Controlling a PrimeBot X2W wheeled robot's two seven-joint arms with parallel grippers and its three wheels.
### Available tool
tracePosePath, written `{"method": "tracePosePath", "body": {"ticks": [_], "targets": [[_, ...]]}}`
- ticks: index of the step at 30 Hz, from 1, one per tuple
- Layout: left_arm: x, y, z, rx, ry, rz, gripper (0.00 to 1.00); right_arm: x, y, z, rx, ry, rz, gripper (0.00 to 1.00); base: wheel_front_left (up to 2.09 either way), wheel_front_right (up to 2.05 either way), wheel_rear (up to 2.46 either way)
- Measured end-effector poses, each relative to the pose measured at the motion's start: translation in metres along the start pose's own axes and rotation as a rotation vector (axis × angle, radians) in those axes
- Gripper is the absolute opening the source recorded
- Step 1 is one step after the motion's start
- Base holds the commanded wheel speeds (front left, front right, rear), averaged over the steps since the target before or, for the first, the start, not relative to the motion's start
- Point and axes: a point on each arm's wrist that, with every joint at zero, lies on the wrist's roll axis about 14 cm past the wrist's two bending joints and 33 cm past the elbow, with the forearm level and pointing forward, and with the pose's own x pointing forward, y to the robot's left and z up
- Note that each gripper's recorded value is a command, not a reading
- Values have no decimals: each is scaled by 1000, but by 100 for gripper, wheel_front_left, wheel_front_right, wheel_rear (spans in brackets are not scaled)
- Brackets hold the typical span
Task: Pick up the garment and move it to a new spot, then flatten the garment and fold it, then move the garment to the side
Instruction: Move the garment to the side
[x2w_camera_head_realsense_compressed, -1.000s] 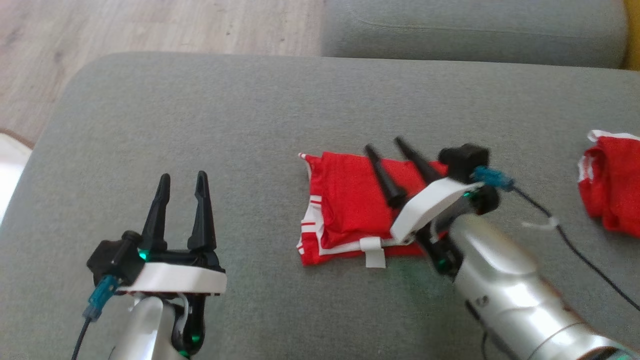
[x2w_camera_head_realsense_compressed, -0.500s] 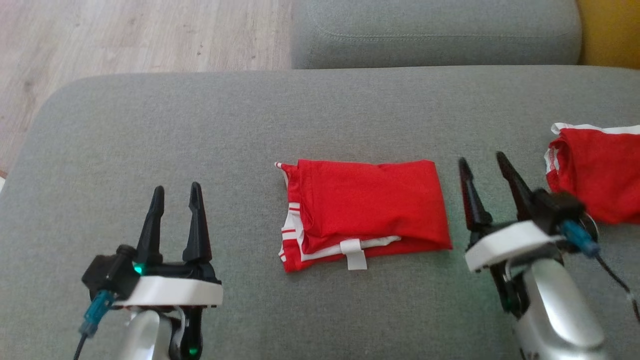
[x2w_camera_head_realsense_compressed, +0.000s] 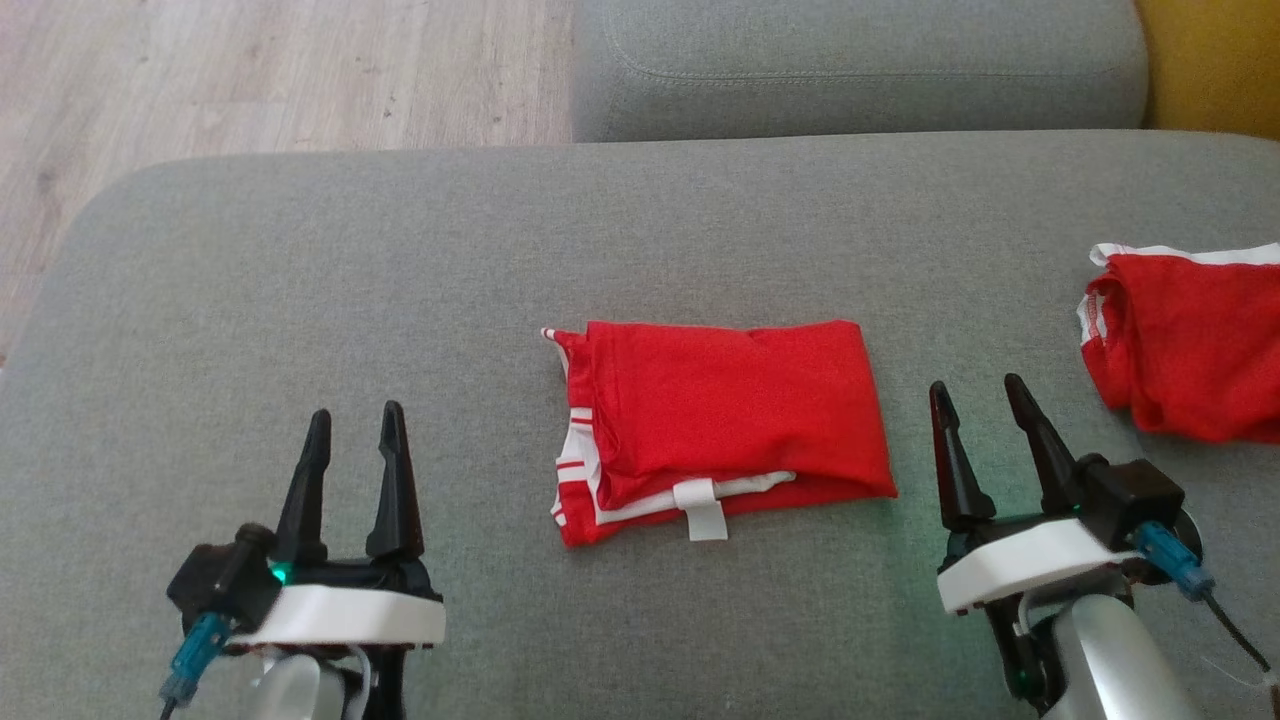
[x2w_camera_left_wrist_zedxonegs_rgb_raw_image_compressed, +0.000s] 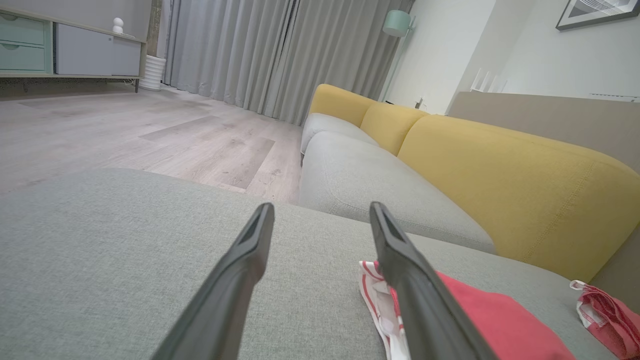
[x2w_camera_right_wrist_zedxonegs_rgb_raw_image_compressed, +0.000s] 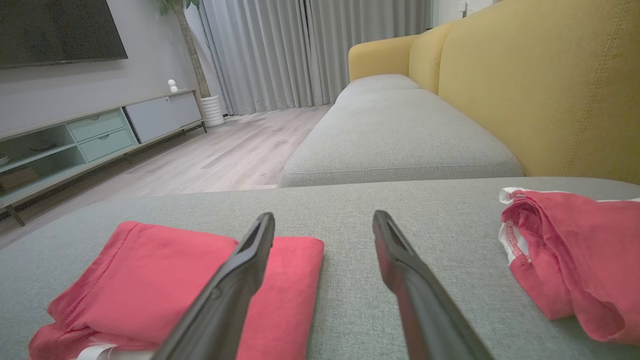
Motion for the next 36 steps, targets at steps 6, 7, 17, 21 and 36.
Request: {"method": "tracePosePath", "body": {"ticks": [6, 7, 17, 21, 36], "targets": [[-1, 1, 0, 1, 1, 4, 100, 1, 2, 1, 0, -2, 5, 100, 0, 0, 0], [-1, 1, 0, 1, 1, 5, 100, 2, 2, 0, 0, -1, 7, 100, 0, 0, 0], [-1, 5, -13, 0, 41, 15, 100, 13, 4, -29, -1, 107, 21, 100, 0, 0, 0], [3, 8, -16, 3, 50, 21, 100, 23, 9, -46, 16, 176, 35, 100, 0, 0, 0], [9, 21, -26, 18, 87, 53, 100, 51, 34, -108, 15, 431, 123, 0, 0, 0, 0]]}}
